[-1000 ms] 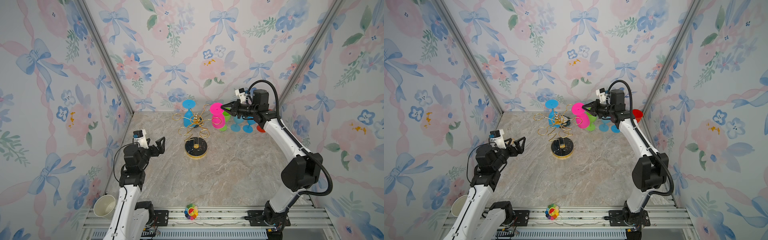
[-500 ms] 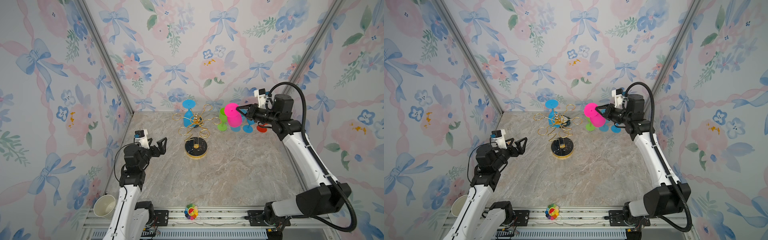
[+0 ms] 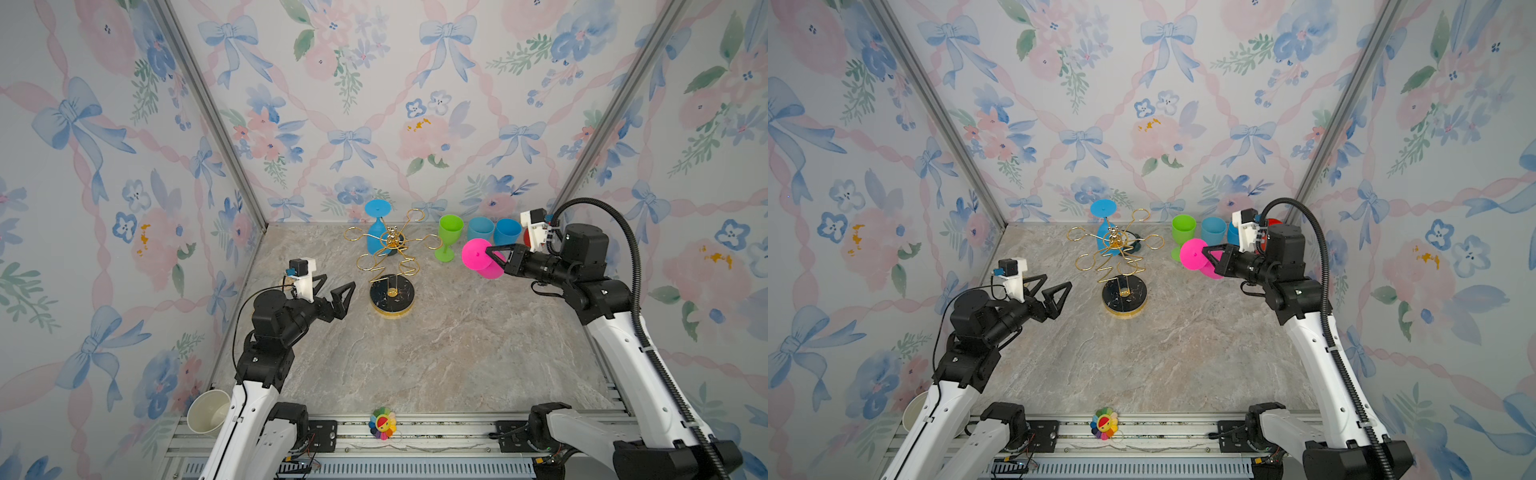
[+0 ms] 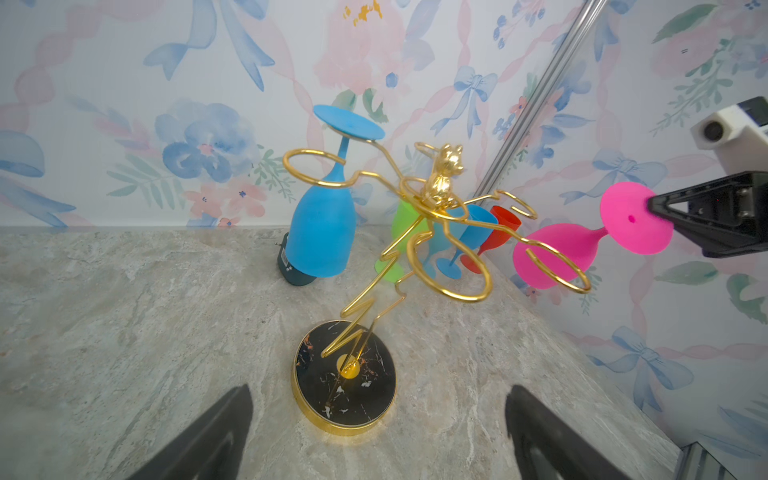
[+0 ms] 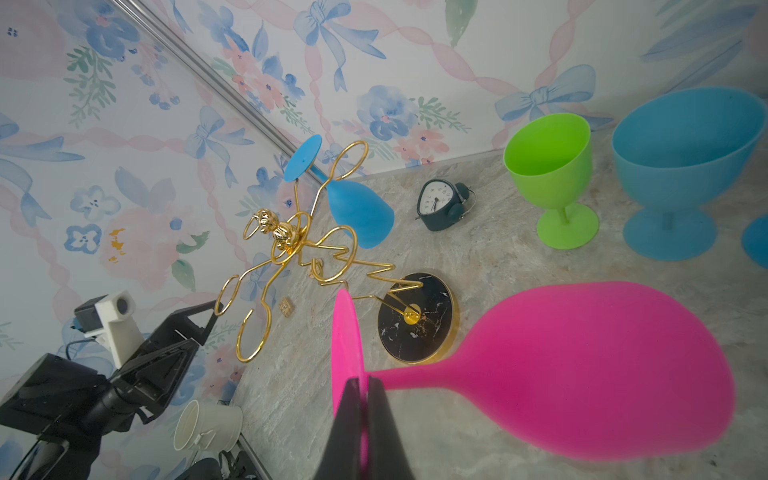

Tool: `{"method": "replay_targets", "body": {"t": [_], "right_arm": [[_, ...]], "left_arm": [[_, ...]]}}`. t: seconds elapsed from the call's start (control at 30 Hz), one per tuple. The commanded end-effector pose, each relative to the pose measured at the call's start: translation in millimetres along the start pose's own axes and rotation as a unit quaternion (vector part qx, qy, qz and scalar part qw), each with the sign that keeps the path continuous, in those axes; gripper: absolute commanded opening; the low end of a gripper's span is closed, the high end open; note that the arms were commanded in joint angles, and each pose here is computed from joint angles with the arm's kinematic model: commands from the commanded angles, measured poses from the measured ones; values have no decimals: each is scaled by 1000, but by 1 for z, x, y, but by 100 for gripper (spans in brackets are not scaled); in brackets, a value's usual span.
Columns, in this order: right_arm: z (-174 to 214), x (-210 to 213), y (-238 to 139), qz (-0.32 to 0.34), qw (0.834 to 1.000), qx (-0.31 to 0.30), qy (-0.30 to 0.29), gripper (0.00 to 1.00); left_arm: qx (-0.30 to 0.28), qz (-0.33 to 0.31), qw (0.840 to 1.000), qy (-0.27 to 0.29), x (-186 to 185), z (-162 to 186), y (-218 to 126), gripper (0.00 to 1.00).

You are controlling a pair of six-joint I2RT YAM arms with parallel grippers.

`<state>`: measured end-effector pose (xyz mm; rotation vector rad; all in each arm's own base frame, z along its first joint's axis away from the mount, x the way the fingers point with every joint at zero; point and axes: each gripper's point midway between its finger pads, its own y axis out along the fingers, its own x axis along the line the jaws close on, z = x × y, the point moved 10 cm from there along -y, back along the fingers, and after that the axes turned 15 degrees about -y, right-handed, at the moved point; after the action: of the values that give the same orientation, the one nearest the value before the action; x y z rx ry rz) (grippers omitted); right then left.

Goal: Take the wine glass off the wine glass rack
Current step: 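Carry the pink glass toward the left gripper while the left gripper reaches toward it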

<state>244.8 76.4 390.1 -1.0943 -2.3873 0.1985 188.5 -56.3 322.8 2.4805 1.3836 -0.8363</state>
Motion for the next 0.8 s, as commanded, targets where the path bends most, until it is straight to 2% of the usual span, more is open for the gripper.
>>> {"method": "replay_targets", "body": {"t": [0.0, 0.2, 0.37, 0.5, 0.63, 0.77], "right_arm": [[18, 2, -9, 14, 1000, 14, -24, 3], [37, 9, -20, 15, 999, 9, -48, 1], [46, 20, -27, -4, 997, -5, -78, 0], [52, 31, -32, -24, 994, -8, -107, 0], [57, 43, -39, -50, 990, -16, -133, 0], [63, 53, -46, -80, 985, -30, -149, 0]], "left_arm": [[13, 49, 999, 10, -23, -6, -11, 97], [58, 138, 989, 6, -65, 3, -7, 96], [105, 185, 977, 7, -105, 19, 5, 95], [134, 218, 966, 29, -142, 31, 12, 94], [162, 228, 960, 35, -164, 41, 25, 92], [191, 223, 956, 15, -171, 47, 42, 87]]}}
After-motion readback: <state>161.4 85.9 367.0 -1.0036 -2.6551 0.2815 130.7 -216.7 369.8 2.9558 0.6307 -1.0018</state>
